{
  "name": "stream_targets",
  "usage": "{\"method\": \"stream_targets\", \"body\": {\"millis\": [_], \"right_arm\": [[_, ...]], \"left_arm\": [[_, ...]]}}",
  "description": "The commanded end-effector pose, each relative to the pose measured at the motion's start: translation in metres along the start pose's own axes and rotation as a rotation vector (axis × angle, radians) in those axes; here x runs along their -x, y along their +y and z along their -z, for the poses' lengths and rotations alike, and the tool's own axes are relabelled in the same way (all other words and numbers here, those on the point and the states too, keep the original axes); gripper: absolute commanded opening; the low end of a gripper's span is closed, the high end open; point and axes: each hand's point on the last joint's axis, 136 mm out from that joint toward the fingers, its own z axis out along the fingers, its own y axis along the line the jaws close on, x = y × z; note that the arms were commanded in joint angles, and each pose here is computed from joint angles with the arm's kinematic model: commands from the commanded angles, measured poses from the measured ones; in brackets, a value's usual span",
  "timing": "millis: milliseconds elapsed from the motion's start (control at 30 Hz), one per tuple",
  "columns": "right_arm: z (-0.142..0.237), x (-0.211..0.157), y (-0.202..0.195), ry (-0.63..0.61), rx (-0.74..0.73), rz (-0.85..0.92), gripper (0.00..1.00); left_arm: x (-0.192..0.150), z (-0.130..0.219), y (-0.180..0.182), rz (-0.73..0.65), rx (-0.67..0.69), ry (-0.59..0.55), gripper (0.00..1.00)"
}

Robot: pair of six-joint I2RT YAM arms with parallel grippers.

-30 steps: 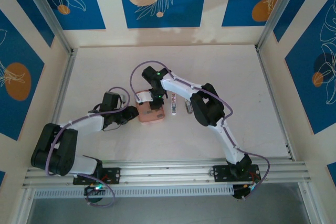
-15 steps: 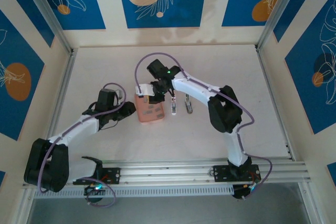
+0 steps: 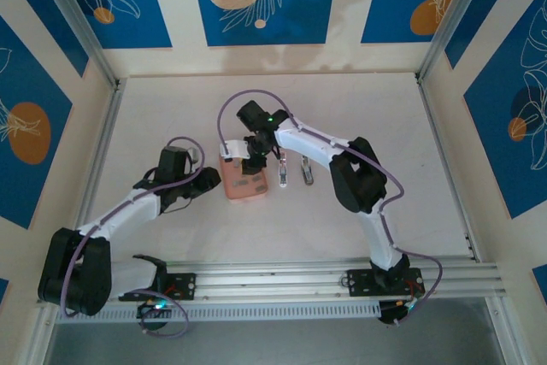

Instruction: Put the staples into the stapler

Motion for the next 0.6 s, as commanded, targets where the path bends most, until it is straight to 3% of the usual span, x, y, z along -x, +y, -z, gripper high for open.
{"method": "stream_targets", "body": {"millis": [0,567], "right_arm": [[-0.007,0.0,0.0,0.012,0.025,0.032,0.39],[-0.04,-0.026,-0.001,0.112,0.07,0.054,0.42]], "left_arm": [[-0.003,-0.007,0.007,0.024,-0.001,0.014,0.39],[-0.009,-0.02,0.017,0.04,0.016,0.043,0.38]]}}
